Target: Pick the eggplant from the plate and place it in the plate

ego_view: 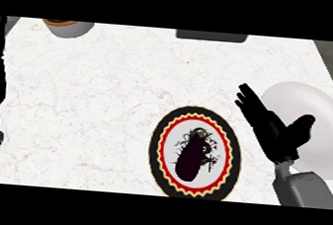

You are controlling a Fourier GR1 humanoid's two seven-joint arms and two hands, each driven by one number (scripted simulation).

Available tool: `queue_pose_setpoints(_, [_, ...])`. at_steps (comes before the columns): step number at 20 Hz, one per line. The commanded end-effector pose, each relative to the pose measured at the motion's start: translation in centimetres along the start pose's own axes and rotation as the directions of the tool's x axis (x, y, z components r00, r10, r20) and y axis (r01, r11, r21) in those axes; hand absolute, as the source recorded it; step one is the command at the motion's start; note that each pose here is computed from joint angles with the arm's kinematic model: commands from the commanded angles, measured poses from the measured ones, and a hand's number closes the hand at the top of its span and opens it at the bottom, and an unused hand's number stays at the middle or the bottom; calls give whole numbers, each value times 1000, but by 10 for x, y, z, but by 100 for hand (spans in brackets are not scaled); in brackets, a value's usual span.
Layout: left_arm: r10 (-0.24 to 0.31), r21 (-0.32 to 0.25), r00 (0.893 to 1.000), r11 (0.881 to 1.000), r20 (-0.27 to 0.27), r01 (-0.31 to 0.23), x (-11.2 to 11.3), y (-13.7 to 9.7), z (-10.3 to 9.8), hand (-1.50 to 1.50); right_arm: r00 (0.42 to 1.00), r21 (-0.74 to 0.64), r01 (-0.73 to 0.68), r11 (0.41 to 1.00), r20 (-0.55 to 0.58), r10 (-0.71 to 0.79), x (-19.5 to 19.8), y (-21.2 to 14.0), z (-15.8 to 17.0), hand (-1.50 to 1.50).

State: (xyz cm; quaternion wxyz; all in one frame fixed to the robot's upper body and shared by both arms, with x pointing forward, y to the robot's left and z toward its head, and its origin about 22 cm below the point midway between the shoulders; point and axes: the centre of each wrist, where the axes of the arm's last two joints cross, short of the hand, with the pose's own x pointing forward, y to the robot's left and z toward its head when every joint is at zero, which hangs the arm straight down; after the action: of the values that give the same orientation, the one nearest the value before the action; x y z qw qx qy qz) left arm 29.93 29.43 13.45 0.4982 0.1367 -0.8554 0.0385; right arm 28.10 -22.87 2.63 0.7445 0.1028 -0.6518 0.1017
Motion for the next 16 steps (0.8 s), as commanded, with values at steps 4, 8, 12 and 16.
queue_pose_setpoints(4, [-86, -140, 934, 989, -346, 39, -48, -4, 40, 0, 997, 4, -16, 1000, 75, 15, 15, 3, -15, 150])
queue_pose_setpoints(8, [-104, -187, 865, 982, -491, 12, -69, -4, 65, 0, 703, -15, -709, 705, 51, 709, 57, -52, -2, 150])
queue_pose_setpoints(12, [-129, -214, 793, 977, -595, -2, -80, 2, 72, 0, 955, -363, -180, 914, 156, 250, -34, 2, 23, -150])
queue_pose_setpoints(16, [-126, -243, 792, 970, -597, -29, -86, -6, 87, 0, 923, -169, -347, 922, 114, 368, -69, -11, 54, -150])
